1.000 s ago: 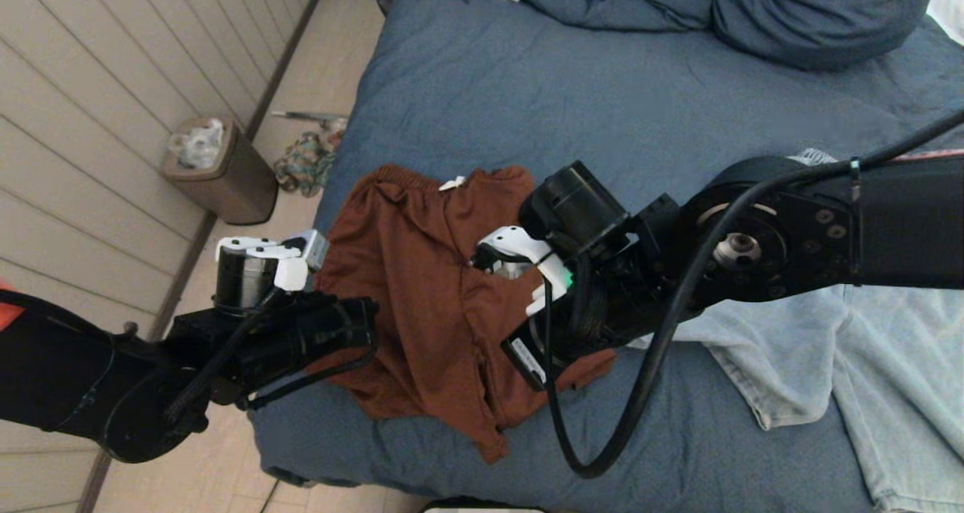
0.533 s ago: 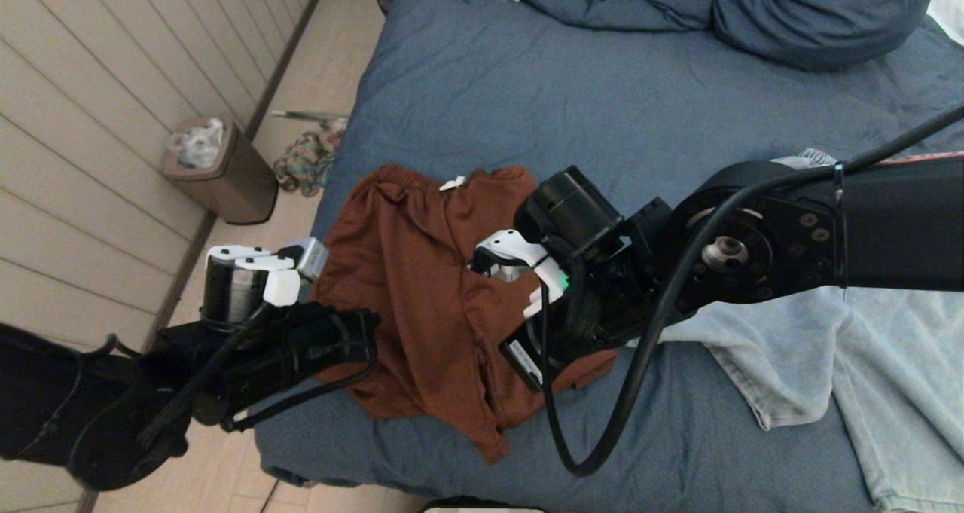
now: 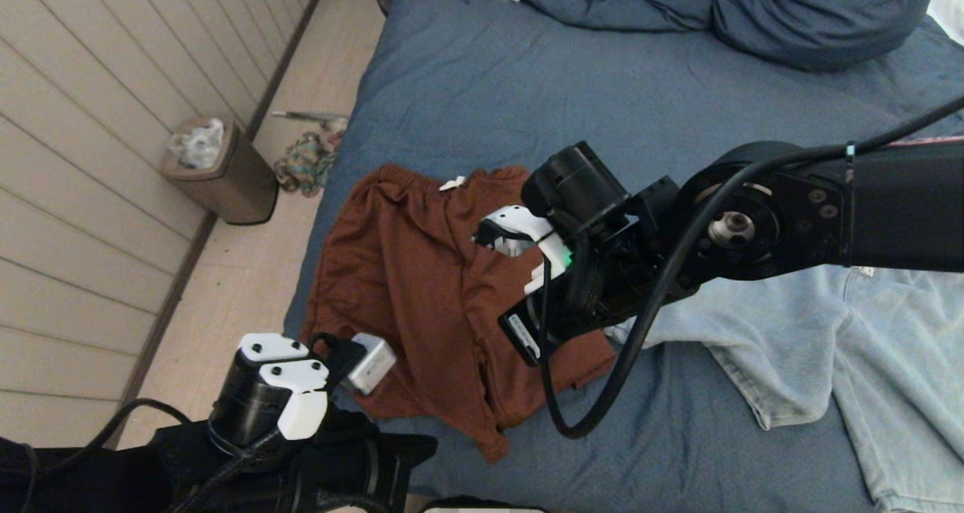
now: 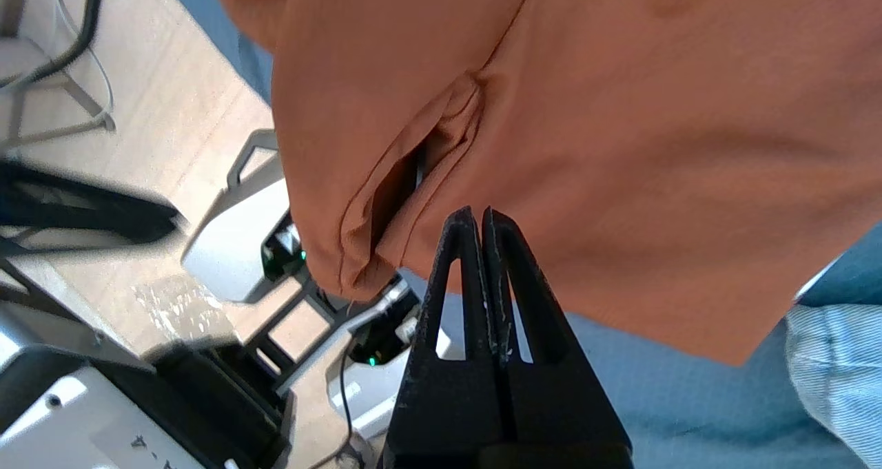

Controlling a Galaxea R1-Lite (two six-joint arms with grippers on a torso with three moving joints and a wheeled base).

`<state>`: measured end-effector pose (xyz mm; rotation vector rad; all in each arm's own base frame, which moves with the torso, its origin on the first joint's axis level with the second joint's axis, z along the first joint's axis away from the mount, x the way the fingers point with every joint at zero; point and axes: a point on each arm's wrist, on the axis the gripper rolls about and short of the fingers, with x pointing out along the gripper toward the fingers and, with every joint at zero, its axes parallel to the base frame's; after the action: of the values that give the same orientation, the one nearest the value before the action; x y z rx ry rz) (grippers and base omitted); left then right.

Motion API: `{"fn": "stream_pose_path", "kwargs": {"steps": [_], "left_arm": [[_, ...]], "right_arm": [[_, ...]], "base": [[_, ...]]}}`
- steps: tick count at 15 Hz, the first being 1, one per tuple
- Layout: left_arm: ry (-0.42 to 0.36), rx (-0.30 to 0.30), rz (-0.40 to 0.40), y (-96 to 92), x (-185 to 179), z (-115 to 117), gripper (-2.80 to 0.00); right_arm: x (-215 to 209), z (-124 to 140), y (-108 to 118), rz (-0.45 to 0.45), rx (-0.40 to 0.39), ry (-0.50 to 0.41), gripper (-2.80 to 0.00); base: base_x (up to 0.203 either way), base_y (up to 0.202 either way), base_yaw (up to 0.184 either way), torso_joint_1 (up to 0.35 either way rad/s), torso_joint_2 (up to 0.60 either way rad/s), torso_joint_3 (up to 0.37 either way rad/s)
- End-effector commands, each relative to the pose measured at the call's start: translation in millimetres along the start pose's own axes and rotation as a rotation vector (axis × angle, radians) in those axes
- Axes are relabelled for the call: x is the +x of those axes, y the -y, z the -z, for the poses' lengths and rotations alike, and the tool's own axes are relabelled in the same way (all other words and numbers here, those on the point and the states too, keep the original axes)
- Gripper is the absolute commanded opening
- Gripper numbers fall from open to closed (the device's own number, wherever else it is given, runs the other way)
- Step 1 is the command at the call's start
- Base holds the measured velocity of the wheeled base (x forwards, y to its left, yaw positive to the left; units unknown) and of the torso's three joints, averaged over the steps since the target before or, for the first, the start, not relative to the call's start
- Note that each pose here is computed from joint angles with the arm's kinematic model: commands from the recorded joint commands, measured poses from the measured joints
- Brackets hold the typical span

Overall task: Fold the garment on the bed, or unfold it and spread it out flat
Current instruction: Unford the brown shorts

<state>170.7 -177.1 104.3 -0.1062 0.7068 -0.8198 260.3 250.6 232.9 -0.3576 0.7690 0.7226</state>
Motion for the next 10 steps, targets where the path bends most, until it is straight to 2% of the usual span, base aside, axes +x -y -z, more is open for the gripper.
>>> {"fn": "stream_pose_path", "kwargs": {"steps": [1,4,6,8,10], "left_arm": [[-0.086,-0.010,-0.010,-5.5,28.2,10.4,-2.80],[-0.135,0.005,-0.009,-5.7,55.9,19.5,-2.80],[-0.142,0.024,-0.011,-7.4,69.3,24.6,-2.80],[-0.124,0.043,-0.019,-9.4,78.6,23.2,-2.80],[-0.073,0.030,-0.064,-24.7,78.7,9.6,-2.80]], "right_arm": [[0.3,-3.8,9.2,0.018,0.043,0.027,-2.80],[-3.2,-6.8,13.8,0.024,0.061,0.048,-2.80],[-4.7,-8.3,14.5,0.026,0.065,0.057,-2.80],[-4.4,-9.8,17.4,0.031,0.081,0.062,-2.80],[-6.3,-10.8,18.6,0.033,0.085,0.070,-2.80]], "base": [[0.000,0.000,0.000,0.000,0.00,0.000],[0.000,0.000,0.000,0.000,0.00,0.000],[0.000,0.000,0.000,0.000,0.00,0.000],[0.000,0.000,0.000,0.000,0.00,0.000],[0.000,0.000,0.000,0.000,0.00,0.000]]}}
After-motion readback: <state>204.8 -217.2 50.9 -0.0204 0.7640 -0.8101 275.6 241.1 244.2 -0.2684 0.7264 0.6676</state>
